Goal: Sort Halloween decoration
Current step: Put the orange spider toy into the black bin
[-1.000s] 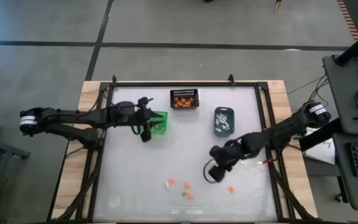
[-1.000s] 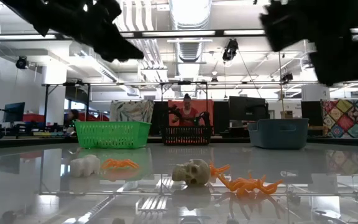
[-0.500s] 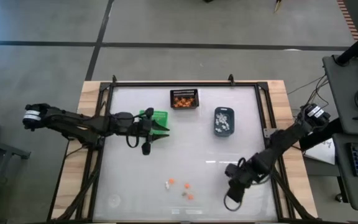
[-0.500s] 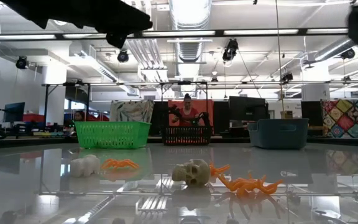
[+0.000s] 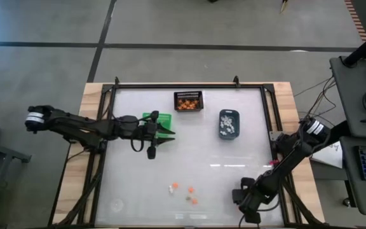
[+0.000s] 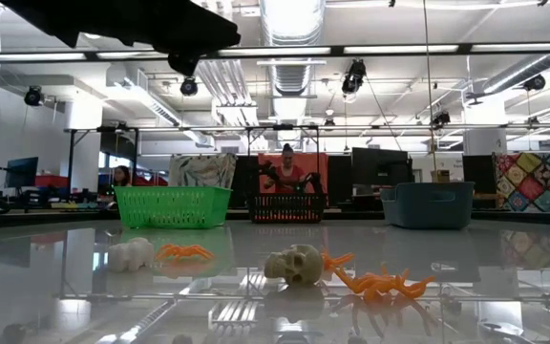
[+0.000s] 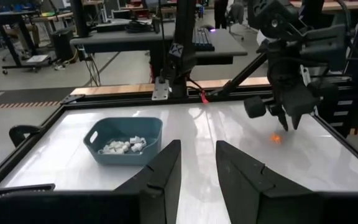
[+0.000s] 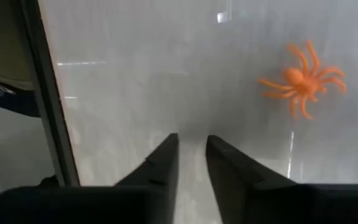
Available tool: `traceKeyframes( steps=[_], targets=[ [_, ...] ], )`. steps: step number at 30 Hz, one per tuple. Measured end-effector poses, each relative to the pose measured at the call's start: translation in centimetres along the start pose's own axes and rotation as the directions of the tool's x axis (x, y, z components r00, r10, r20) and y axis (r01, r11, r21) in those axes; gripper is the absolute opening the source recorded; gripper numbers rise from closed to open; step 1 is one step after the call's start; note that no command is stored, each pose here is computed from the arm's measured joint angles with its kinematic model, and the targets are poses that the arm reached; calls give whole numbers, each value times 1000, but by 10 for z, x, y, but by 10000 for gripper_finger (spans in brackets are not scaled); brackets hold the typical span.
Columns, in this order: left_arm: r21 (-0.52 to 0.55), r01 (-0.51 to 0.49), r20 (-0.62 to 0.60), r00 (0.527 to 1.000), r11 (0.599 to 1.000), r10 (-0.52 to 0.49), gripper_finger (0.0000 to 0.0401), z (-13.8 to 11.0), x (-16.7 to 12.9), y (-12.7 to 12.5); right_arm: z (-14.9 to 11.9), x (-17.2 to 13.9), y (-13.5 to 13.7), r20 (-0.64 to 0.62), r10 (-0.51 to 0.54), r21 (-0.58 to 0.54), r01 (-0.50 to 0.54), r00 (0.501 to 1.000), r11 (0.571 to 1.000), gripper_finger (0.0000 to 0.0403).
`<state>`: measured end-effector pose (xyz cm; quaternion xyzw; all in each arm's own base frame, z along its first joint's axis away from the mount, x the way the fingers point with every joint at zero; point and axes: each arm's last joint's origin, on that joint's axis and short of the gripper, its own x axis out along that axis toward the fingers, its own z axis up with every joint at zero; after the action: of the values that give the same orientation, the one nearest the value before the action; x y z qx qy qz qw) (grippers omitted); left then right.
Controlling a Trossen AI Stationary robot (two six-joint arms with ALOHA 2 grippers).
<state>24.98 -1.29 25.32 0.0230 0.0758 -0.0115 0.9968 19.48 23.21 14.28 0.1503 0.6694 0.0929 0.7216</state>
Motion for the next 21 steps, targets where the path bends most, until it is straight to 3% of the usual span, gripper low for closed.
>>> traceKeyframes(
  steps=[6, 13, 21],
  targets=[
    [4, 0, -11, 1000, 1000, 0, 84, -5, 6, 0, 1, 0, 0, 11, -7, -45, 8, 1000, 999, 14],
    [30, 1, -34, 999, 1000, 0, 84, -10, 11, -1, 5, -13, 0, 138, -34, -78, 45, 990, 996, 9],
    [44, -1, -35, 999, 999, 2, 84, -11, 12, -1, 15, -6, -10, 128, -75, -76, 85, 989, 993, 9]
  ],
)
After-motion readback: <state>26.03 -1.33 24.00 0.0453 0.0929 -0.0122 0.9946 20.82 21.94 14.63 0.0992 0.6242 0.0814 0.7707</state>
